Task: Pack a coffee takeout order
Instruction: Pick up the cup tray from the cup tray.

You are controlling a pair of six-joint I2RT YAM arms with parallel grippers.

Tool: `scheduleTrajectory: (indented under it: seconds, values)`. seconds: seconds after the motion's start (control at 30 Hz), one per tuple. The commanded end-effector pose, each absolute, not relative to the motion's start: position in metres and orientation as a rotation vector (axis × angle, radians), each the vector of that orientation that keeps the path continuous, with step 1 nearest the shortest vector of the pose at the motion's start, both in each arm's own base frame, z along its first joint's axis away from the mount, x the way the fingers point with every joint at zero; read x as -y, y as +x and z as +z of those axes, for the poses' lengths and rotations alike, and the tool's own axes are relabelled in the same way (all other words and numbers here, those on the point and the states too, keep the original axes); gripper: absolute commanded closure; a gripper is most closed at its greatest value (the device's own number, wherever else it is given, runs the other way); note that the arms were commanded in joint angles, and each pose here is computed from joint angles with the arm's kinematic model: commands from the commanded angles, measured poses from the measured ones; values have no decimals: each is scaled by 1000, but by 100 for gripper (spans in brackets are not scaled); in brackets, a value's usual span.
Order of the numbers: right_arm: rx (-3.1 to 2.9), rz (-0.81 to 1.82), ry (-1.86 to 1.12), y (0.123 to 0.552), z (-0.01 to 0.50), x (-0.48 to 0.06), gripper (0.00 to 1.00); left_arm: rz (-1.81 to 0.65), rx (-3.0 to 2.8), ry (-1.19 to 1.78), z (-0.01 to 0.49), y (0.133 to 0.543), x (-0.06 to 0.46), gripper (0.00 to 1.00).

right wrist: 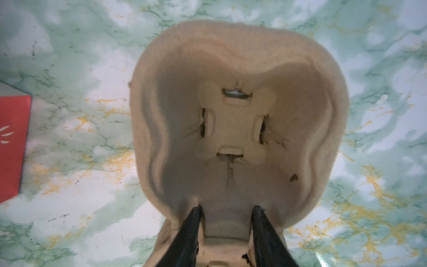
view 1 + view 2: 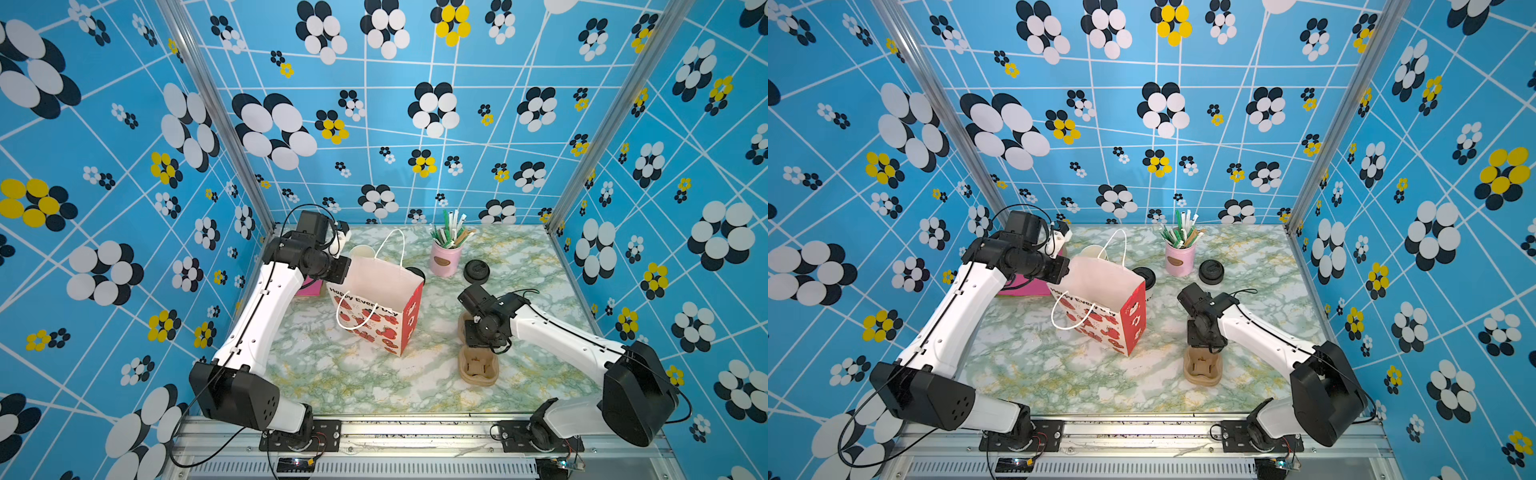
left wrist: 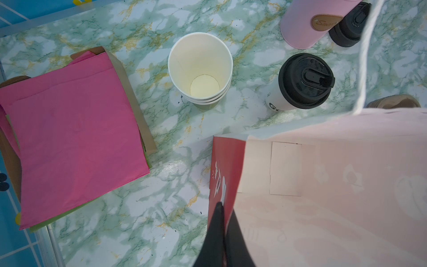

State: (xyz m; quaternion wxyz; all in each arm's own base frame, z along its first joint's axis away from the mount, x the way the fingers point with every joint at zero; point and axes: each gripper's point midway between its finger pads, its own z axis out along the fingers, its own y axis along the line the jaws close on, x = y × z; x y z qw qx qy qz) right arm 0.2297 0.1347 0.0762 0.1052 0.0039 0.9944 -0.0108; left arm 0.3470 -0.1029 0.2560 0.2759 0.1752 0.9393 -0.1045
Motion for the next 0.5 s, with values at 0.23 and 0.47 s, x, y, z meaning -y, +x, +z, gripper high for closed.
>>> scheduleTrajectory:
  seconds: [0.23,0.47]
  values:
    - [-2987,-58,-5,222,71,-132,69,-302,-2531,458,257,340,101,94]
    - [-2957,-32,-5,226,87,-134,73,-302,-2531,458,256,340,101,94]
